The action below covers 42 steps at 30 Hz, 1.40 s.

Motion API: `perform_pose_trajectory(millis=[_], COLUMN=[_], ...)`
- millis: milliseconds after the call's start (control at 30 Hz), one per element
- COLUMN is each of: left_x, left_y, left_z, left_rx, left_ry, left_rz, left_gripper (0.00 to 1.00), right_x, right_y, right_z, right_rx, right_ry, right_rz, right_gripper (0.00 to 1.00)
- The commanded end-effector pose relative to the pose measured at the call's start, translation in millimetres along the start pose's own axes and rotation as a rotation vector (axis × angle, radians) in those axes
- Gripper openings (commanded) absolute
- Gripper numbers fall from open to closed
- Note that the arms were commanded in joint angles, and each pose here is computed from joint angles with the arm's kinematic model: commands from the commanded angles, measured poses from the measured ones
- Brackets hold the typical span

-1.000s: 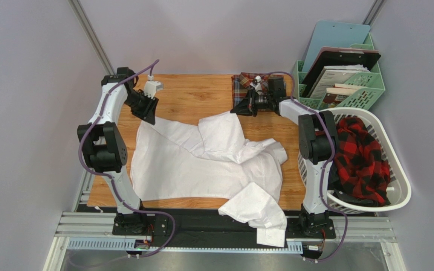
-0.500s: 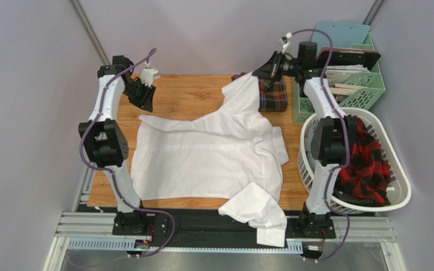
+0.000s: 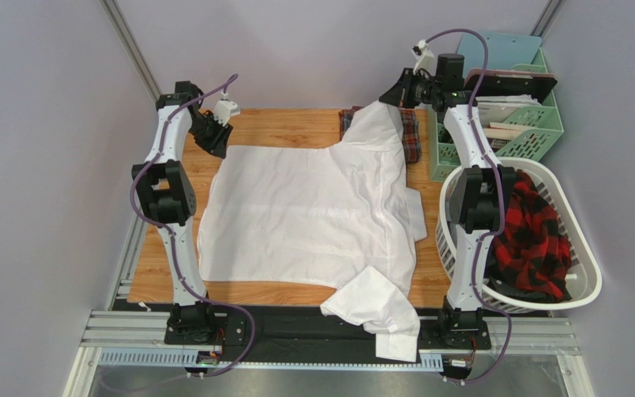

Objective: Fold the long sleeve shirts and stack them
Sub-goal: Flatten the shirt out

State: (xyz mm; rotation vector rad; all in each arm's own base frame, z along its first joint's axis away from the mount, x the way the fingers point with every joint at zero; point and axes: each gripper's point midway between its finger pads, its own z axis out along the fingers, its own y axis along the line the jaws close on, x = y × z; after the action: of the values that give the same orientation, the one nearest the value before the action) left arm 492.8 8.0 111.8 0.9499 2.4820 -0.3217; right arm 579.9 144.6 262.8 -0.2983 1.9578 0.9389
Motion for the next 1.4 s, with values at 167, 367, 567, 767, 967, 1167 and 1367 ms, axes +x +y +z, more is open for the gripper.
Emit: perform_pose_trajectory(millis=[167,367,567,767,967,1167,1367], left_x=[-40.2,-56.6,-60.0,-37.1,-5.8,-6.2,-52.9], left_y=[34.7,48.0,58.7,65.4,52.5,48.3,48.0], left_z=[22.4,54.8,84.6,105.1,115.7,110.9,77.8], left_rx=[-0.068,-0.107,-0.117,-0.117,-0.025,-0.008,-0.08], left_ry=[-0.105,-0.127,-0.119,-0.012,0.096,0.091,-0.067], left_rz=[0.22,0.317,0.394,0.509,0.586,0.593,0.571], left_gripper=[0.46,0.41,0.38,0.34,0.23,0.0,0.0], right_x=[19.8,46.5,45.8,44.2,38.5,29.3,14.8], right_y=[-33.1,-34.5,-29.0,-23.4,-16.2,-2.7,12.6], right_z=[6.0,11.0,12.9,7.9,2.0,-2.8,-12.3], right_rx=[0.119,0.168,0.19,0.201,0.202,0.179,0.165], right_ry=[0.068,0.155,0.159,0.163,0.16,0.144,0.116], right_rz=[-0.073,-0.157,-0.173,-0.191,-0.215,-0.24,-0.271], right_gripper=[0.0,0.0,0.0,0.0,0.0,0.0,0.0])
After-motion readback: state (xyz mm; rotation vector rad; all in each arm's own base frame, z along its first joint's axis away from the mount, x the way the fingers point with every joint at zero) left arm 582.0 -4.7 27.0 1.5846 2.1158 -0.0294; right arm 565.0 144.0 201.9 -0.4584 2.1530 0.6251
